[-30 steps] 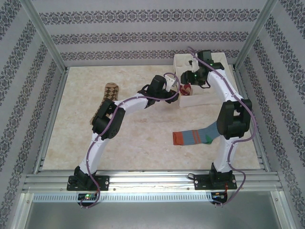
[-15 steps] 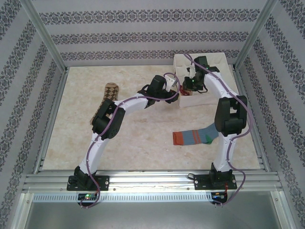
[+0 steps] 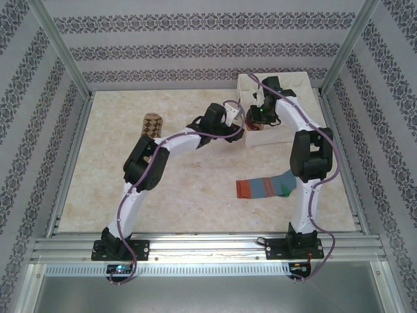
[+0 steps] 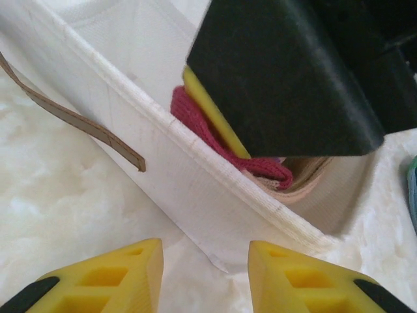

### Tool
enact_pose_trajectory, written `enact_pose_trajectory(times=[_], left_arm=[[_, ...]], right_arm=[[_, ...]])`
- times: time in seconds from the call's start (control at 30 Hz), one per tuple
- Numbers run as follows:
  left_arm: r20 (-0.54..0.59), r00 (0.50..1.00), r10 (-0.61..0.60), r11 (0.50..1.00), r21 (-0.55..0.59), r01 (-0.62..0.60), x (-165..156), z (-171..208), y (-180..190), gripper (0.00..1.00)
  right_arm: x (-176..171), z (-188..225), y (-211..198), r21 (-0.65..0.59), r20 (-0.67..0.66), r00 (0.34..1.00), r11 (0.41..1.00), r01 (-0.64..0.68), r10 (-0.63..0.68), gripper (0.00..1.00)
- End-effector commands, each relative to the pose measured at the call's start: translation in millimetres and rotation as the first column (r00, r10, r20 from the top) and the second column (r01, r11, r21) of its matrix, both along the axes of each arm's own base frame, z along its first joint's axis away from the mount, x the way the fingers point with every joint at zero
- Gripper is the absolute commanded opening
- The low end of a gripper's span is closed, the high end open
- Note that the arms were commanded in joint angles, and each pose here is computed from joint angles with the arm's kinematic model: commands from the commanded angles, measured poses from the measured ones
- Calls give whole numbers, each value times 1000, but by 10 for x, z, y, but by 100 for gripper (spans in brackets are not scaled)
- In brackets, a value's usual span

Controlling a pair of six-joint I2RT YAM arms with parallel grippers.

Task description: Roll the socks

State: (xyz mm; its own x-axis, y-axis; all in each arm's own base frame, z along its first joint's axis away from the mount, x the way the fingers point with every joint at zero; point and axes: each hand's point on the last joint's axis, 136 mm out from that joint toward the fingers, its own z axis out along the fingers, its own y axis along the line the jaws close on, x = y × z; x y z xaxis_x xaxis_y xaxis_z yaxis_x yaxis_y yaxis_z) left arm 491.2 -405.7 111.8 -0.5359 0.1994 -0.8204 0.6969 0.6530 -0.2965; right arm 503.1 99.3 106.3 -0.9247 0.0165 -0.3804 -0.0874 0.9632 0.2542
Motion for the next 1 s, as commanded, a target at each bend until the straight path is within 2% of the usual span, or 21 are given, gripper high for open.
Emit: enact_pose_trajectory(times=[0.0,0.2,0.33,0.57,0.7,0.83,0.97], left_arm=[[121,993,-15,999,-32,19,26,523,91,42],[153,988,-16,999,-26,20,-60,704,265,43],[157,988,-19,1000,-5,20,-198,728,455,44],[109,994,-29,997,75,21,-631,421,833,42],[5,997,74,992,106,-74,-813,235,1129,42],[-125,980,157,984,105,-144,-944,142,1409,41],[-199,972,126,992,50,-118,-1110,120,1581,35]], right_arm=[[-49,649,-5,-13,97,995,1000,-5,6,48],[-303,1065,-34,-2,134,991,1000,4,-4,53],[-628,1004,-82,-15,95,995,999,38,-37,54],[-1473,269,-303,-90,-70,983,983,161,-168,52],[-1927,-185,-316,-107,-146,963,972,211,-225,51],[-2168,-559,-117,-132,-191,958,973,191,-214,50],[-2251,-863,271,-151,-232,961,982,115,-149,48]])
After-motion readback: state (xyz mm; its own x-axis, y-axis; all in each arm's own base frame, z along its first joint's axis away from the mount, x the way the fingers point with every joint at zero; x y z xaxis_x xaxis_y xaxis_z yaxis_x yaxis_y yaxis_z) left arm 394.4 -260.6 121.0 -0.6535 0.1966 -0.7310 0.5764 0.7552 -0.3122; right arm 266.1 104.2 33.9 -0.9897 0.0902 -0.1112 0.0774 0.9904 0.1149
